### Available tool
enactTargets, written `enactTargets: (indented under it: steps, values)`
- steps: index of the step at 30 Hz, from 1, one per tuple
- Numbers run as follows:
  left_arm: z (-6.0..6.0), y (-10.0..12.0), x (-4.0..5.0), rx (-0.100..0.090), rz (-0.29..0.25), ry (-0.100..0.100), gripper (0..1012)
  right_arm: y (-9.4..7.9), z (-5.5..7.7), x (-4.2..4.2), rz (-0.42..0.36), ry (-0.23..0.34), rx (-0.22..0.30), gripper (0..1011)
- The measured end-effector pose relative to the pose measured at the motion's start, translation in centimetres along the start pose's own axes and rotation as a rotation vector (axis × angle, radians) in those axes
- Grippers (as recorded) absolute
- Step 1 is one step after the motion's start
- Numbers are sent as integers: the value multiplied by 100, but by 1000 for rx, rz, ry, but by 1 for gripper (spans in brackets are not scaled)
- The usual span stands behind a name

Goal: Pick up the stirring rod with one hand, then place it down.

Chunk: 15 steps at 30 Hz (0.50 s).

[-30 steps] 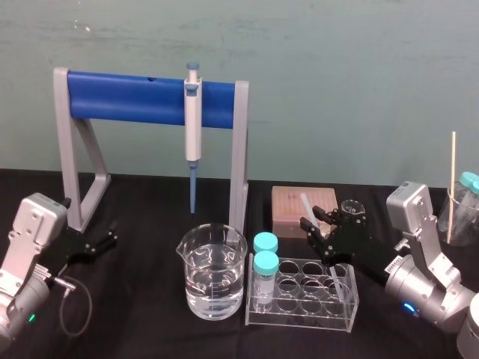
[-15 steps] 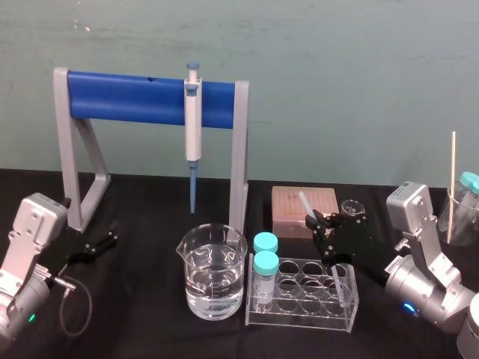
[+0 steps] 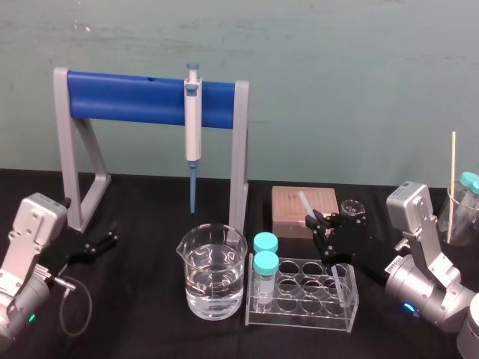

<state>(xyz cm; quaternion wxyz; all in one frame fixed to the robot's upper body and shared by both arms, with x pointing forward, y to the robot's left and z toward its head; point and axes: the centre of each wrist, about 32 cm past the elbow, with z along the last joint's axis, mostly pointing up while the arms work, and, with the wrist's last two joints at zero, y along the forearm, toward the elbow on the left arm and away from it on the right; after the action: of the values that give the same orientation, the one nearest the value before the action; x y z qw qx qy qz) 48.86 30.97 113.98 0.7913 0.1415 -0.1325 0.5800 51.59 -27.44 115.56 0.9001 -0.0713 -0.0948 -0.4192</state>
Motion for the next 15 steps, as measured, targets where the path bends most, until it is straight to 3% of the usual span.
enactTargets:
  steps: [7, 15]
  values:
    - [0, 0, 0, 0, 0, 0, 1000, -19, 11, 2, -17, -6, 27, 66]
    - [0, 0, 0, 0, 0, 0, 1000, -41, 50, -19, -52, -4, 132, 66]
